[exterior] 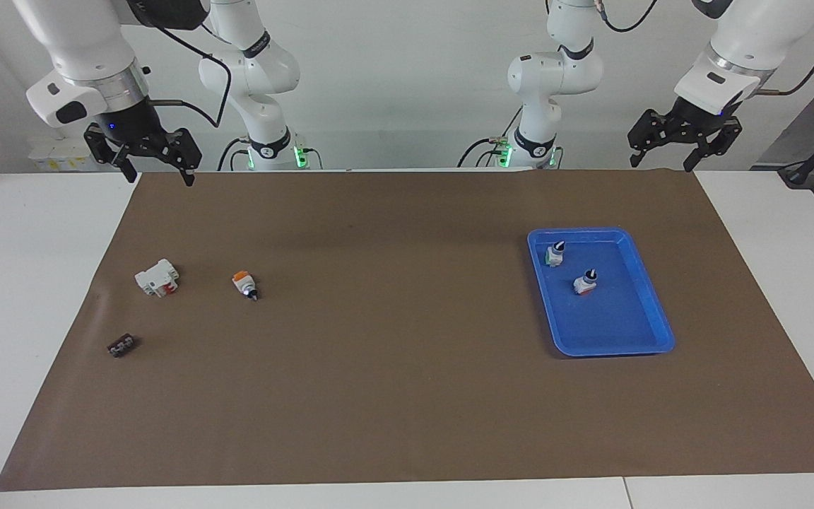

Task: Turn and place switch with both arms

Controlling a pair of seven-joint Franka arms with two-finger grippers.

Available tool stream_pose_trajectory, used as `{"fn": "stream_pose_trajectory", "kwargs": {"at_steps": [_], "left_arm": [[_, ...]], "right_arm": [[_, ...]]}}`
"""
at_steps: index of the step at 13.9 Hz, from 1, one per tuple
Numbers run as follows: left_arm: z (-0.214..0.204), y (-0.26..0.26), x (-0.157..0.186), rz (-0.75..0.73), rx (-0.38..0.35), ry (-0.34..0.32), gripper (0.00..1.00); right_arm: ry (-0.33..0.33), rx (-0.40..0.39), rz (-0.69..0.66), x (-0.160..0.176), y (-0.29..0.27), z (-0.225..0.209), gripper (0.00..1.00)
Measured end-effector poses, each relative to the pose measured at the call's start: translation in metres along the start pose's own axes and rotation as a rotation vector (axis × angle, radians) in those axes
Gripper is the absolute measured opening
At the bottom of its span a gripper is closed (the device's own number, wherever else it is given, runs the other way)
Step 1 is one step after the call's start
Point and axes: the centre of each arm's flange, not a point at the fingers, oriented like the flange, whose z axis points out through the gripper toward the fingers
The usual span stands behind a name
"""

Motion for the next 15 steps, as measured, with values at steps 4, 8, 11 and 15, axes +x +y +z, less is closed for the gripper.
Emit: {"fn": "stream_pose_trajectory", "kwargs": {"at_steps": [4, 8, 11, 15], "left_arm": [[0.000, 0.000, 0.000, 0.000, 0.000, 0.000, 1.00], [0.000, 0.000, 0.000, 0.000, 0.000, 0.000, 1.00], [0.000, 0.000, 0.000, 0.000, 0.000, 0.000, 1.00], [0.000, 0.000, 0.000, 0.000, 0.000, 0.000, 1.00]], "right_arm": [[-0.005, 0.000, 0.025, -0.003, -0.002, -0.002, 1.00], [-0.003, 0.002, 0.019, -0.004, -0.008, -0.003, 1.00], [-0.009, 0.036, -0.012, -0.002, -0.022, 0.005, 1.00], [0.033, 0.040, -0.185, 0.010, -0.047, 0.043, 1.00]]}}
